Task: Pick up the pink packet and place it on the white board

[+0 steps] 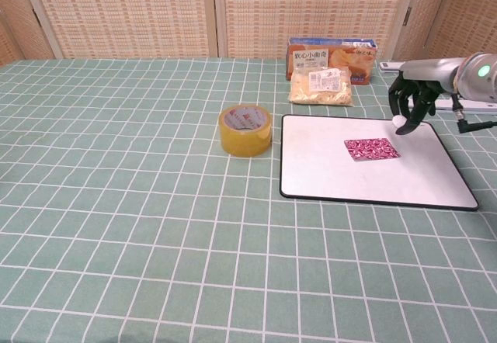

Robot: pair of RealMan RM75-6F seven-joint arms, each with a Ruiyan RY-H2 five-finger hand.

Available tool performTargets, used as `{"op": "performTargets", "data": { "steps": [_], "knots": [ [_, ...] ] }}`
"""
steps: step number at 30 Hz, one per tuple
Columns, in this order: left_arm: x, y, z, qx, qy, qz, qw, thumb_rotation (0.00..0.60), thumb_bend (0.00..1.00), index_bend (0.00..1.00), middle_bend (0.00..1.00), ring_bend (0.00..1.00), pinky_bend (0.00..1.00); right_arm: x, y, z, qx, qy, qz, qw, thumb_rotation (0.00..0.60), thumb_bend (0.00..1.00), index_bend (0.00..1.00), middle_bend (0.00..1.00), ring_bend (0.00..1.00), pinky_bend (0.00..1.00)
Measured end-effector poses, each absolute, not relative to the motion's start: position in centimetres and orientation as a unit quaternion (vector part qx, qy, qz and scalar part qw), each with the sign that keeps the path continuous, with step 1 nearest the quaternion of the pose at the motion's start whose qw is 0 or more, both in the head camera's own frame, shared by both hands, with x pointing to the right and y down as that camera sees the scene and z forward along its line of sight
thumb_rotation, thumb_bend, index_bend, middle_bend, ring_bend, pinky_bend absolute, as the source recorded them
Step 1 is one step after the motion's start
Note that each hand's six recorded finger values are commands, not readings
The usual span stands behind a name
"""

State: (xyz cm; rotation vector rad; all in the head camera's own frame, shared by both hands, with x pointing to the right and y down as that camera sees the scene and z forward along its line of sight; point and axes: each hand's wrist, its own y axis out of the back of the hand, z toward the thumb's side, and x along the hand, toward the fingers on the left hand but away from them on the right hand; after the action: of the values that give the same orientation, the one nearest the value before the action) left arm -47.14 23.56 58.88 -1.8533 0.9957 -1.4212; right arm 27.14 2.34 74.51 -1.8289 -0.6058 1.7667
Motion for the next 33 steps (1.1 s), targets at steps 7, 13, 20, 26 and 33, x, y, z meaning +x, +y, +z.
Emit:
{"op": "performTargets", "data": {
  "steps": [7,13,20,26,33],
  "knots": [
    [-47.3,23.5,58.8,-0.699,0.379,-0.532,0.293,0.600,0.27,0.00,0.00,0.00,0.00,25.1,3.0,75.4,-0.673,-0.208,0.661,0.257,0.600,0.22,0.61,0.56,0.55,0.53],
    [-47.3,23.4,58.8,-0.700,0.379,-0.530,0.292,0.600,0.27,0.00,0.00,0.00,0.00,24.6,3.4,76.5,-0.666,-0.196,0.673,0.257,0.600,0.22,0.61,0.56,0.55,0.53],
    [-47.2,23.4,58.8,-0.701,0.378,-0.530,0.293,0.600,0.27,0.00,0.00,0.00,0.00,24.6,3.5,76.8,-0.665,-0.193,0.675,0.255,0.600,0.22,0.61,0.56,0.55,0.53],
    [-47.2,23.4,58.9,-0.701,0.376,-0.530,0.293,0.600,0.27,0.00,0.00,0.00,0.00,24.6,3.4,76.8,-0.665,-0.194,0.675,0.255,0.600,0.22,0.60,0.56,0.55,0.53],
    [-47.2,23.4,58.9,-0.702,0.376,-0.530,0.293,0.600,0.27,0.00,0.00,0.00,0.00,24.6,3.3,76.7,-0.670,-0.194,0.670,0.255,0.600,0.12,0.50,0.56,0.55,0.53]
  ]
}}
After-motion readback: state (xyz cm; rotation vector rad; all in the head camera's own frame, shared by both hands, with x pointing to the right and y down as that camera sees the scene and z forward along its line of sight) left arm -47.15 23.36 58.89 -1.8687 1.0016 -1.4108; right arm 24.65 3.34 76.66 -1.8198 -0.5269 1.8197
